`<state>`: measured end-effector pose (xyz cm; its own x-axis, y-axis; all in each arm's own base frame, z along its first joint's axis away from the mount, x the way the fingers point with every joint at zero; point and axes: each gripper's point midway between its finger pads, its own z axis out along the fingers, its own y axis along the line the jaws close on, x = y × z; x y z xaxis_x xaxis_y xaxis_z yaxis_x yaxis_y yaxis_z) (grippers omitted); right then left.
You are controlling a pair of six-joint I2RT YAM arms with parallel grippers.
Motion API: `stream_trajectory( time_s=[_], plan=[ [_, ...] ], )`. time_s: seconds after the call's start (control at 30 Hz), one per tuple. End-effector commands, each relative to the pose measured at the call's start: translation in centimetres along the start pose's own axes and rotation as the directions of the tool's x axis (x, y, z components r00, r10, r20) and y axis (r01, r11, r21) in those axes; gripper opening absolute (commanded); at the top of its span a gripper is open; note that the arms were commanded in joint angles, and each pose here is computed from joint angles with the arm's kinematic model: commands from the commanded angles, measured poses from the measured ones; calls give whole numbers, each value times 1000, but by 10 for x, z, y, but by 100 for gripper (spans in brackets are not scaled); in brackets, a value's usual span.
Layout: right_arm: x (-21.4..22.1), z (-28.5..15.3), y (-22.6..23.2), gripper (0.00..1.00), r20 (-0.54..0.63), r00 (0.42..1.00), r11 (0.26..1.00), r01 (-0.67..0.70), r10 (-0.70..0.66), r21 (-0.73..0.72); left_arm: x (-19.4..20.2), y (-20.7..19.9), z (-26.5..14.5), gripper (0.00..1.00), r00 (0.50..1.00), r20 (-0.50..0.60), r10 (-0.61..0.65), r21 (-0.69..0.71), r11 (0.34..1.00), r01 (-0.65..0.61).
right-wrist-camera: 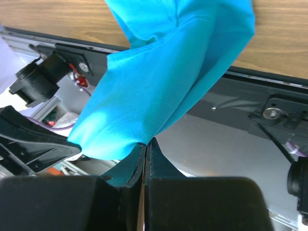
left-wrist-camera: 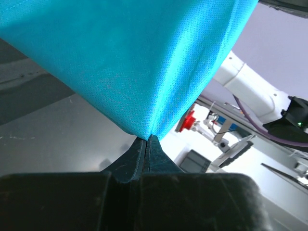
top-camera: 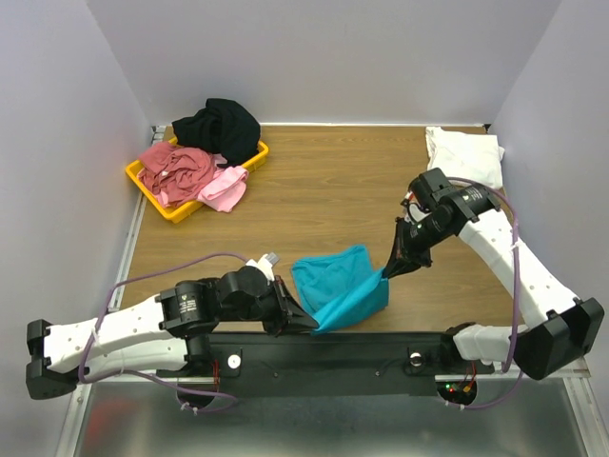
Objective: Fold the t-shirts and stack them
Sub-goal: Fold the tshirt
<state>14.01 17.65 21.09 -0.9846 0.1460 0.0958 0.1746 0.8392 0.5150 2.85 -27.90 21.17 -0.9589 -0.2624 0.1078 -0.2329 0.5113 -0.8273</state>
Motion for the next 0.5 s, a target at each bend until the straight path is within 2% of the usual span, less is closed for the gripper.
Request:
stream_trajectory(
  time_s=[0.0,0.47],
  plan=[
    [-8,-8,-1,0,41,998,998,42,-44,42,-4,-16,-3,0,998,12,-62,86,994,61],
    [-39,-5,5,0,83,994,993,61,-69,98,-43,-12,3,0,997,63,-45,62,997,42]
  ],
)
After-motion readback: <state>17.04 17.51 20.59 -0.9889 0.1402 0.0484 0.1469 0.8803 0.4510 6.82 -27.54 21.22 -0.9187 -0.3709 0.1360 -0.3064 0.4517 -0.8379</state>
